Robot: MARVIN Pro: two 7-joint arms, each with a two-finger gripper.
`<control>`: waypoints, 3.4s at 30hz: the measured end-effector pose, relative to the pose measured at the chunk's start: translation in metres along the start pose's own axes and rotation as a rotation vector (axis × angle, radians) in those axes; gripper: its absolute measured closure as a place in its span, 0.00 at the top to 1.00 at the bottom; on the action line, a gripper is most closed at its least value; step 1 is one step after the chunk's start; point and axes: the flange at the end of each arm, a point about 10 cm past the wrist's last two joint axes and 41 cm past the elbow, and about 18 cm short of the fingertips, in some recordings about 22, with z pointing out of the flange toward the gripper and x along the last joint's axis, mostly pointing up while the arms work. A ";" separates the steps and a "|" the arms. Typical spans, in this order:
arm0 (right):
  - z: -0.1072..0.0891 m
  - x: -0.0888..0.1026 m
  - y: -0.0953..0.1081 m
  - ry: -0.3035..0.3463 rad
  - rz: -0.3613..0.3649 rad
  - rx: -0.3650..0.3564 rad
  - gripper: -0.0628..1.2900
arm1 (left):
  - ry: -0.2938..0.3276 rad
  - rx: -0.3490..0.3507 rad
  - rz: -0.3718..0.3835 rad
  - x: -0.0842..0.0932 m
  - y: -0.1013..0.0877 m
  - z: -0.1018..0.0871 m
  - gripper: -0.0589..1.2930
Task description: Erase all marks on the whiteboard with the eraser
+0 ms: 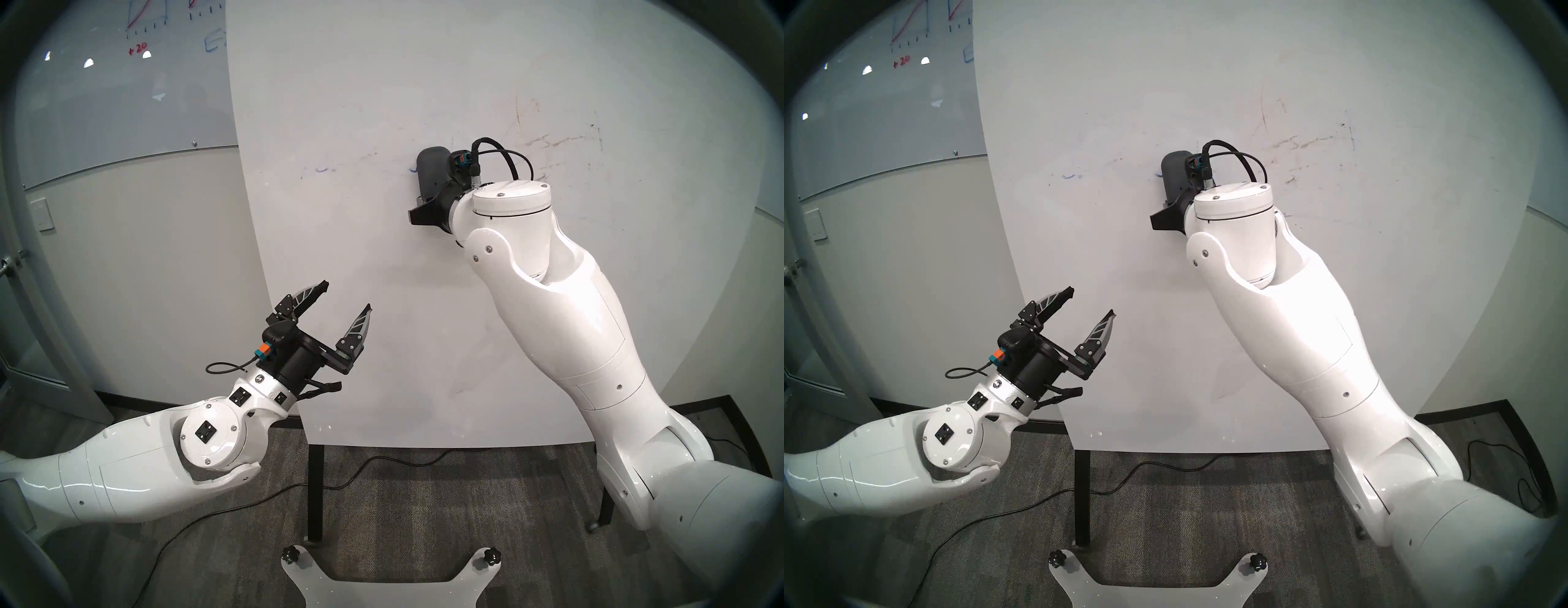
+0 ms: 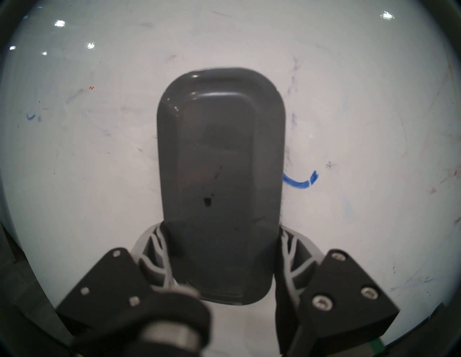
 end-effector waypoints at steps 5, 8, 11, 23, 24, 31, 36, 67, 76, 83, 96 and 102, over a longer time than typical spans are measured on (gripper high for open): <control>-0.001 -0.001 0.000 0.001 -0.010 0.003 0.44 | 0.000 0.000 0.000 0.000 0.000 0.000 0.95; -0.001 -0.003 -0.001 0.001 -0.020 0.001 0.44 | 0.000 0.000 0.000 0.000 0.000 0.000 0.95; -0.001 -0.005 -0.002 0.002 -0.032 -0.002 0.44 | 0.000 0.000 0.000 0.000 0.000 0.000 0.95; -0.003 -0.016 -0.002 -0.012 -0.055 -0.016 0.44 | 0.000 0.000 0.000 0.000 0.000 0.000 0.95; -0.004 -0.018 -0.001 -0.015 -0.056 -0.018 0.44 | 0.000 0.000 0.000 0.000 0.000 0.000 0.95; -0.004 -0.024 0.003 -0.031 -0.065 -0.030 0.44 | 0.000 0.000 0.000 0.000 0.000 0.000 0.95; -0.003 -0.022 0.004 -0.037 -0.073 -0.030 0.44 | 0.000 0.000 0.000 0.000 0.000 0.000 0.95; -0.005 -0.014 0.001 -0.042 -0.117 -0.031 0.44 | 0.000 0.000 0.000 0.000 0.000 0.000 0.95; -0.005 -0.012 -0.003 -0.034 -0.124 -0.036 0.44 | 0.000 0.000 0.000 0.000 0.000 0.000 0.95; -0.005 -0.007 -0.010 -0.021 -0.133 -0.038 0.44 | 0.000 0.000 0.000 0.000 0.000 0.000 0.95; -0.009 0.011 -0.025 0.021 -0.131 -0.021 0.44 | 0.000 0.000 0.000 0.000 0.000 0.000 0.95; -0.013 0.016 -0.017 0.033 -0.105 -0.035 0.44 | 0.000 0.000 0.000 0.000 0.000 0.000 0.95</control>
